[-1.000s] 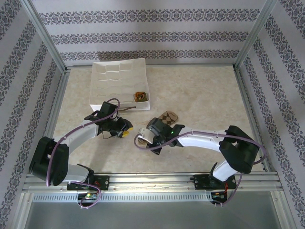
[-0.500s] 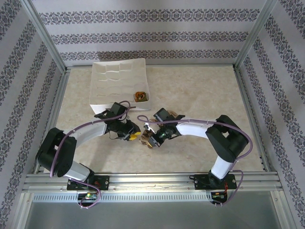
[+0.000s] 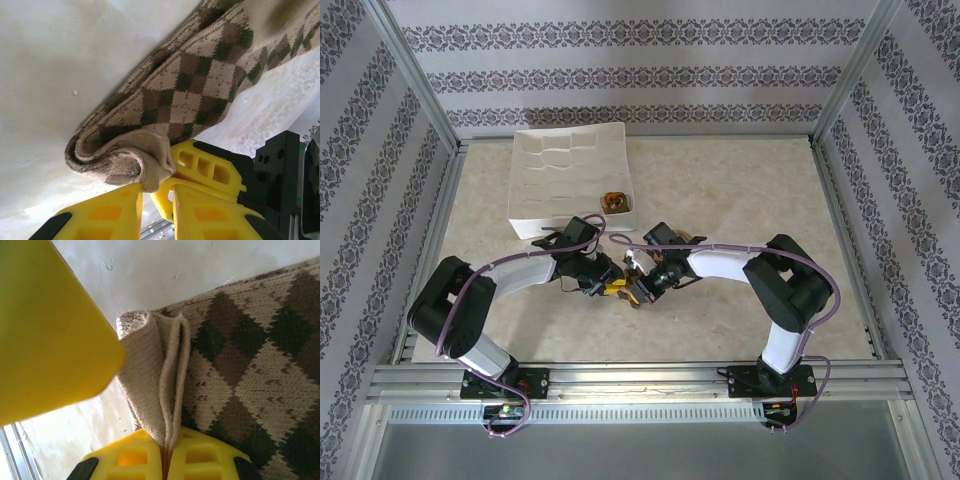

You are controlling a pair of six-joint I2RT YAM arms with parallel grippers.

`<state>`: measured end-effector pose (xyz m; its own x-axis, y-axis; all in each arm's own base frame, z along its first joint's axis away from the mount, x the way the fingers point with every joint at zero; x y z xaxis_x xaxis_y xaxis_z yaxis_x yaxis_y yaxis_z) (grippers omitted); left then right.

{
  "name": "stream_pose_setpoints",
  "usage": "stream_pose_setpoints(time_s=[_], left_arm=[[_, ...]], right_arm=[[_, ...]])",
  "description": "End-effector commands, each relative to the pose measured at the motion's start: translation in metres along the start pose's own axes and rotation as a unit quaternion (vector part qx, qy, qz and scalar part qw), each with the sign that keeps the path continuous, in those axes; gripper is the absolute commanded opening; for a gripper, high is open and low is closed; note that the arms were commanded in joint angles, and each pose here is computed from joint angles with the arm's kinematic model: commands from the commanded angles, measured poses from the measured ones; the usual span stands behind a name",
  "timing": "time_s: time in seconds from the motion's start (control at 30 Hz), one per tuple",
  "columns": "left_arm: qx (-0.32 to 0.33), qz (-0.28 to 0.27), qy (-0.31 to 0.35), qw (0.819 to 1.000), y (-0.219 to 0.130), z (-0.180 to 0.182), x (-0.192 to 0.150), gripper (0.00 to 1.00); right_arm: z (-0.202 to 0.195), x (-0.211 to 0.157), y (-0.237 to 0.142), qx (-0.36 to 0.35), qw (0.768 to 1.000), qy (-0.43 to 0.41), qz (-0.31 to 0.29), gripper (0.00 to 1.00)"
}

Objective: Roll the socks

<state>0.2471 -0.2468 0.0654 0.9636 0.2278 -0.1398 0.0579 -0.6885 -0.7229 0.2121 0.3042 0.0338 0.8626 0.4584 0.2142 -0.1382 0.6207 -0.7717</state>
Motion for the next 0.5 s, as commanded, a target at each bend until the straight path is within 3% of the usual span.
stream_pose_setpoints(time_s=[0.0,0.17,0.33,0.47], left_arm=[[-0.024,-0.006,0.006,1.0,0.008,-0.015,0.009,0.21],[-0.007,-0.014,-0.014,1.0,0.022,-0.001,0.018,0.18],[0.03,-0.005,-0.037,0.999,0.027,0.02,0.012,0.15],[0.056,0.006,-0.046,0.997,0.028,0.031,0.008,0.14]], right_arm=[[0.001,0.005,0.0,0.007,1.0,0.012,0.002,0.03],[0.0,0.004,0.001,0.005,1.0,0.01,-0.002,0.06],[-0.001,0.01,-0.017,-0.041,0.995,-0.054,-0.069,0.32],[0.009,0.011,-0.044,-0.148,0.953,-0.207,-0.162,0.44]])
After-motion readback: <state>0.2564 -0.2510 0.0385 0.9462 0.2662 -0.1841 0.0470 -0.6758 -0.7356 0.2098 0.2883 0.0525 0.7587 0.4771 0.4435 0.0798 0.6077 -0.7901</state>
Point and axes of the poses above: each hand's point on the last joint's axis, 136 mm out from that joint toward the fingers, its own y axis out along the fingers, its own z axis along the line the jaws close on, x = y × z, the point moved 1 cm from there along -y, back along the fingers, and after that the axes turned 12 degrees about y, right-handed, at the moved point
